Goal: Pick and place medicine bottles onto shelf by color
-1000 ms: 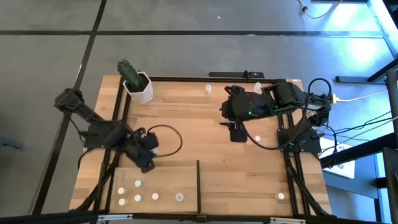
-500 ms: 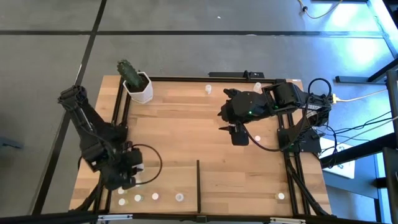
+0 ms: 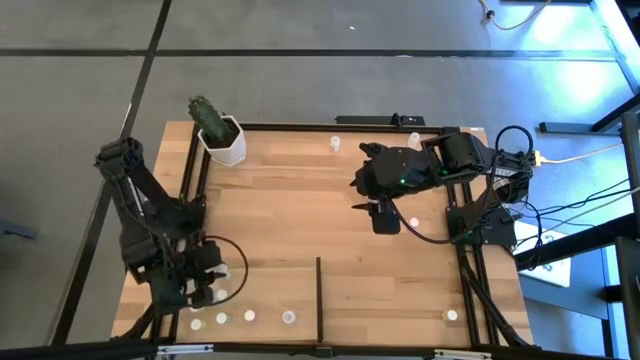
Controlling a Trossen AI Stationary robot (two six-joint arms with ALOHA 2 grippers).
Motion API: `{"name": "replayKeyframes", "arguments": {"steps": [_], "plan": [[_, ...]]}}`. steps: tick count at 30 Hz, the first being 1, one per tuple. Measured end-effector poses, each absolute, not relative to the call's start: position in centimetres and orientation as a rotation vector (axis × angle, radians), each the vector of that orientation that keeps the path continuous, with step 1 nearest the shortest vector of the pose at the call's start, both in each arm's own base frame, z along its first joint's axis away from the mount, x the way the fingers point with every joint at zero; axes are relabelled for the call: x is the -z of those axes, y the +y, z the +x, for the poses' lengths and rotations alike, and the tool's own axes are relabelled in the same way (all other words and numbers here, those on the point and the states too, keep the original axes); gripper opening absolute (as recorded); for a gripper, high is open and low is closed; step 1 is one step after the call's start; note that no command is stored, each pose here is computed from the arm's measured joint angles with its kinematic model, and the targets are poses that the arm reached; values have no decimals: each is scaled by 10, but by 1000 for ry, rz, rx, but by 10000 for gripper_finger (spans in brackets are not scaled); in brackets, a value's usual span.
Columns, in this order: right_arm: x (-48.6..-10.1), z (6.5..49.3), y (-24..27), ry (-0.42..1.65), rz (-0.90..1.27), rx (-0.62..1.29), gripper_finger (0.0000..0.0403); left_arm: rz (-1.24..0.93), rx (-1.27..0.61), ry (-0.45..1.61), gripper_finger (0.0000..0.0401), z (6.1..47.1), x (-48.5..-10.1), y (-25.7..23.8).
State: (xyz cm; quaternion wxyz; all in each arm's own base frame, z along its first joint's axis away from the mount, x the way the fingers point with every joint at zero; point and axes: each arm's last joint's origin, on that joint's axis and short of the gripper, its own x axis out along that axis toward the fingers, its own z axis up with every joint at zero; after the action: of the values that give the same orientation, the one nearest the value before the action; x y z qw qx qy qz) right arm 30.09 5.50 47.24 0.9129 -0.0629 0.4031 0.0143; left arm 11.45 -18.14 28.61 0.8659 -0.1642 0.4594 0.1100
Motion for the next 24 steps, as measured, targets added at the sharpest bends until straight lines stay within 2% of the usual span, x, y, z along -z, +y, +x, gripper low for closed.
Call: {"name": "replayKeyframes", "arguments": {"steps": [16, 24], "plan": [[-472, 301, 55, 831, -128, -29, 239, -336, -406, 995, 96, 115, -263, -193], [-472, 301, 55, 831, -129, -29, 239, -352, -402, 991, 96, 108, -260, -198]]}}
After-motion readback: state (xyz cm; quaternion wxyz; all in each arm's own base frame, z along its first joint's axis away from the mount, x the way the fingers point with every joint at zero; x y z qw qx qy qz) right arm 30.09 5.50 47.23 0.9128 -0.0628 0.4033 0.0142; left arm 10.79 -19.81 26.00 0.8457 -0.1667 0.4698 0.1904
